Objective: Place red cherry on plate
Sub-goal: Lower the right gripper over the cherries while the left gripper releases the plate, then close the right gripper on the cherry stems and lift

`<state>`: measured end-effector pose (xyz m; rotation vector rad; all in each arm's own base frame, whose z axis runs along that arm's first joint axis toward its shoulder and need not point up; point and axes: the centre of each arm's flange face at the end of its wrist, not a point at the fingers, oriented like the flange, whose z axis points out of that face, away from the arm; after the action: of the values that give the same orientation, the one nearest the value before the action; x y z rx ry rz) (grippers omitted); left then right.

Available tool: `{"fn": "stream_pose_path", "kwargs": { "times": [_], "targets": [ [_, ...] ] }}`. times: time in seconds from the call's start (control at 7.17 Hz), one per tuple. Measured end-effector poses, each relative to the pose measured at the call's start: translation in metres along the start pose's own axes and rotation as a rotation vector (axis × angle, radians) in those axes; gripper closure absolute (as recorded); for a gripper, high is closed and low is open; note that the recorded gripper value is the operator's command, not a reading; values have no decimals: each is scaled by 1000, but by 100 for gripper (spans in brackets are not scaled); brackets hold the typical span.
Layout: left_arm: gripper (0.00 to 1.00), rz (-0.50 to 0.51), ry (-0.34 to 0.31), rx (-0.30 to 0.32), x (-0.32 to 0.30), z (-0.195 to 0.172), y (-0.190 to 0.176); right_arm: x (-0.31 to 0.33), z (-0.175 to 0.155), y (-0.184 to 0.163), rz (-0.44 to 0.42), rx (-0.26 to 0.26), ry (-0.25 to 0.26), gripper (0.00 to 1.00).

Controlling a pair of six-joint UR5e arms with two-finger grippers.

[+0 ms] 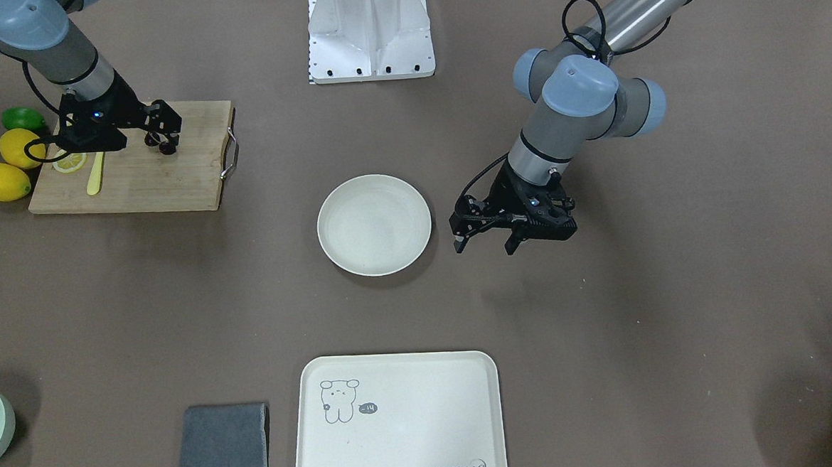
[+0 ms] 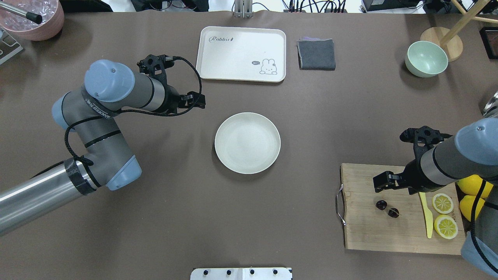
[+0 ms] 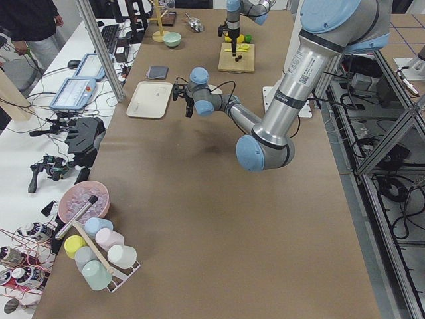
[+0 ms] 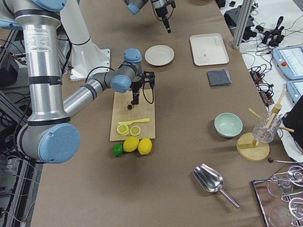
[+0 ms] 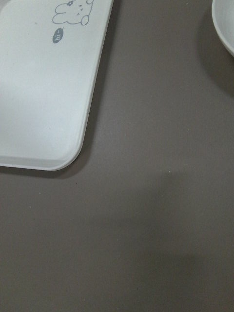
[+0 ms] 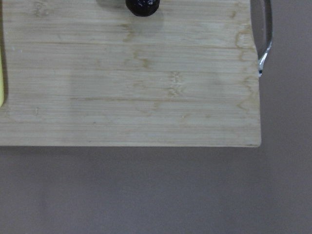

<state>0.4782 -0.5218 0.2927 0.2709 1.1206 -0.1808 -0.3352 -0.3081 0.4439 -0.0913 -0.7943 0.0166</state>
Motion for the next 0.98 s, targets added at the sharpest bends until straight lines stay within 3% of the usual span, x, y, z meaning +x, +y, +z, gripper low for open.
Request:
{"fn": "stream_pose_path", "kwargs": {
  "times": [0.28, 0.42, 0.98],
  "targets": [
    [2, 1, 0, 0, 0, 0, 0, -8, 18, 19, -17, -2, 28, 29],
    [2, 1, -1, -1, 0, 1, 1, -9, 21, 23, -18, -5, 35, 34],
    [2, 3, 1, -4, 1, 1, 3, 4, 23, 27, -8, -8, 57, 36]
  ]
}}
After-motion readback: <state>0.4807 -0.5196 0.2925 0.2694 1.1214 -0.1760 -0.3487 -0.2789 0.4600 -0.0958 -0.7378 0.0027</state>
